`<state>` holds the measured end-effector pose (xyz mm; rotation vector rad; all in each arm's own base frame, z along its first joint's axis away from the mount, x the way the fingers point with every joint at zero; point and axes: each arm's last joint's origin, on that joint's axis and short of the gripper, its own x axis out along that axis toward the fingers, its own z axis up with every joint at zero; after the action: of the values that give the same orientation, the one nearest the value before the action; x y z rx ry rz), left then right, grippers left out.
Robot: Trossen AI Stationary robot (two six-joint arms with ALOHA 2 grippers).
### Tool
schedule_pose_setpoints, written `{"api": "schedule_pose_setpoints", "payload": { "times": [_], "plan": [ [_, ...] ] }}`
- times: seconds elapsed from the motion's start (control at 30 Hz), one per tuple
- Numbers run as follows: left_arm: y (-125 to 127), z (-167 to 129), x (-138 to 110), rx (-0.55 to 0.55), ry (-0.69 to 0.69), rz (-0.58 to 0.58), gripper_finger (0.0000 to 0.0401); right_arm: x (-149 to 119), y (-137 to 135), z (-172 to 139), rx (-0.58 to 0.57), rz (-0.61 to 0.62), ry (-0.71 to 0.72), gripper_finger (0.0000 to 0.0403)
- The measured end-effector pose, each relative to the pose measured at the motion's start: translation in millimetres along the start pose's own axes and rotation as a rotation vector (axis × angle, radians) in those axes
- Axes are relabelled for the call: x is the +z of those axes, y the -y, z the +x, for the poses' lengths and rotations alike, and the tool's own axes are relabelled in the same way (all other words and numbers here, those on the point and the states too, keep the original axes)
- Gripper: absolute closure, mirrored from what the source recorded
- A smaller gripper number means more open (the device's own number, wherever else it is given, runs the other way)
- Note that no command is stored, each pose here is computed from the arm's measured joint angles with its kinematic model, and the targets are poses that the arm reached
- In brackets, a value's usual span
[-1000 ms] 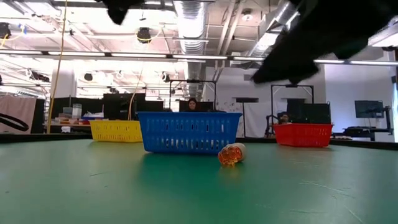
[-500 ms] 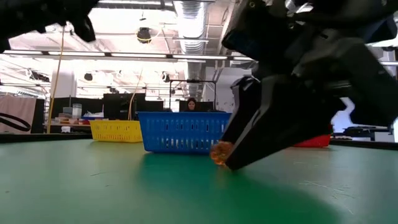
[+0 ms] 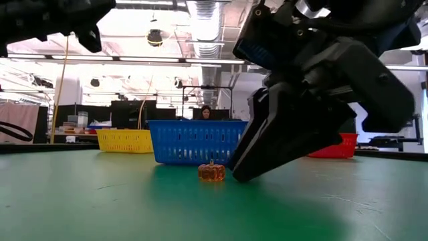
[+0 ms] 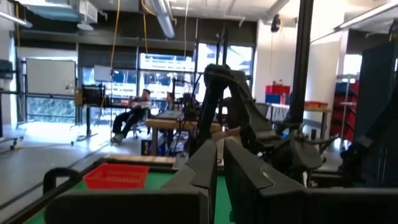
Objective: Sort Halloween decoration
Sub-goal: Put the orange pumpkin toy into the yellow bin
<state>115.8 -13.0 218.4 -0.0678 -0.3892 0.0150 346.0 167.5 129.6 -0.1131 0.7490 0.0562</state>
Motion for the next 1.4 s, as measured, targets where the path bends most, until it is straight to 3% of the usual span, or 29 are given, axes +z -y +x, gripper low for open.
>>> {"api": "schedule_pose_setpoints", "payload": {
  "times": [0.3,0.43,1.0,1.4],
  "plan": [
    [0.0,0.1,0.6,0.000,0.005,-0.001,0.0383,24.1,-4.2,-3.2,0.039,0.043,0.079,0.0184],
    [0.0,0.1,0.5,0.000,0.003,0.000,0.0383,31.5,-4.6,-3.9,0.110,0.053,0.084,0.0184],
    [0.3,0.1,1.5,-0.008,0.013,-0.002,0.0383,12.4,-4.3,22.3,0.086,0.080,0.038,0.0184],
    [1.0,0.2,3.1,-0.033,0.027,-0.004,0.0383,13.9,-6.4,19.3,0.088,0.081,0.047,0.0201]
  ]
}}
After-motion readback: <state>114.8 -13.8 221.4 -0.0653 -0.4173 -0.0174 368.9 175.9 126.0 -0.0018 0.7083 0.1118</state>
